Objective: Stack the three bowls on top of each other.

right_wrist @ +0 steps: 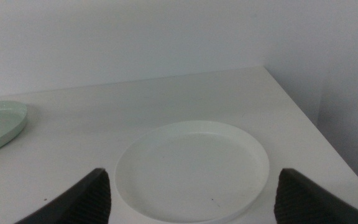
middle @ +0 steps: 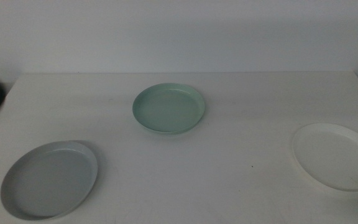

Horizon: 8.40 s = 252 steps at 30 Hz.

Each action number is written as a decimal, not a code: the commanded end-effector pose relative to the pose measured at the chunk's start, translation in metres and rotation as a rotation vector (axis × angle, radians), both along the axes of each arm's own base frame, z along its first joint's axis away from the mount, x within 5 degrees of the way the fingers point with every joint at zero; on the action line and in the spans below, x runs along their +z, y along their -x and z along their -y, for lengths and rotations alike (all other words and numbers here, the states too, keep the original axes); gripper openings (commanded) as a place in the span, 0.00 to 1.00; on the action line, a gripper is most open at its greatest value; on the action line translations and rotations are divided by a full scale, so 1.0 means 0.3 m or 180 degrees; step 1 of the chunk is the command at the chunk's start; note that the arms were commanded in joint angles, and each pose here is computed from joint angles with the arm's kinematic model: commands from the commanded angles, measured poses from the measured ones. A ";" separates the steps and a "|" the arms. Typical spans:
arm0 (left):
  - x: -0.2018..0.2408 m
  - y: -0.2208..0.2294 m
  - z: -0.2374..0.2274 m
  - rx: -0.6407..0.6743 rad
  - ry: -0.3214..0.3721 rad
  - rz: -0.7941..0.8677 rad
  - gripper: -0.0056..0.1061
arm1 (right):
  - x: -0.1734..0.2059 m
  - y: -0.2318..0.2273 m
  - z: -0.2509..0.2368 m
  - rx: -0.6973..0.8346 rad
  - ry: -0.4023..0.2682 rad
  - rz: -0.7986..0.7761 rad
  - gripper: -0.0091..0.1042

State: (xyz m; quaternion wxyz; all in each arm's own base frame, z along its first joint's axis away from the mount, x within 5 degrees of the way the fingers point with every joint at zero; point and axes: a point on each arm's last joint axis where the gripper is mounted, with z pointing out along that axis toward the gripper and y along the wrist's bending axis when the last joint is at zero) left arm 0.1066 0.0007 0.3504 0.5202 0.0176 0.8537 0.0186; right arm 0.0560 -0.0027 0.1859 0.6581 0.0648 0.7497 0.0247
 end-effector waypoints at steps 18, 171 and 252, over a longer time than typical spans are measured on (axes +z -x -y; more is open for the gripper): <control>-0.014 -0.260 0.016 0.0016 0.0131 -0.1180 0.86 | 0.038 0.005 0.001 -0.0019 0.0055 0.0360 0.92; -0.513 -1.317 0.478 -0.0479 0.0521 -0.1824 0.44 | 0.038 0.005 0.001 -0.0019 0.0055 0.0357 0.92; -0.033 -0.472 0.526 -0.1680 0.0659 -0.0758 0.86 | 0.038 0.005 0.001 -0.0019 0.0055 0.0357 0.92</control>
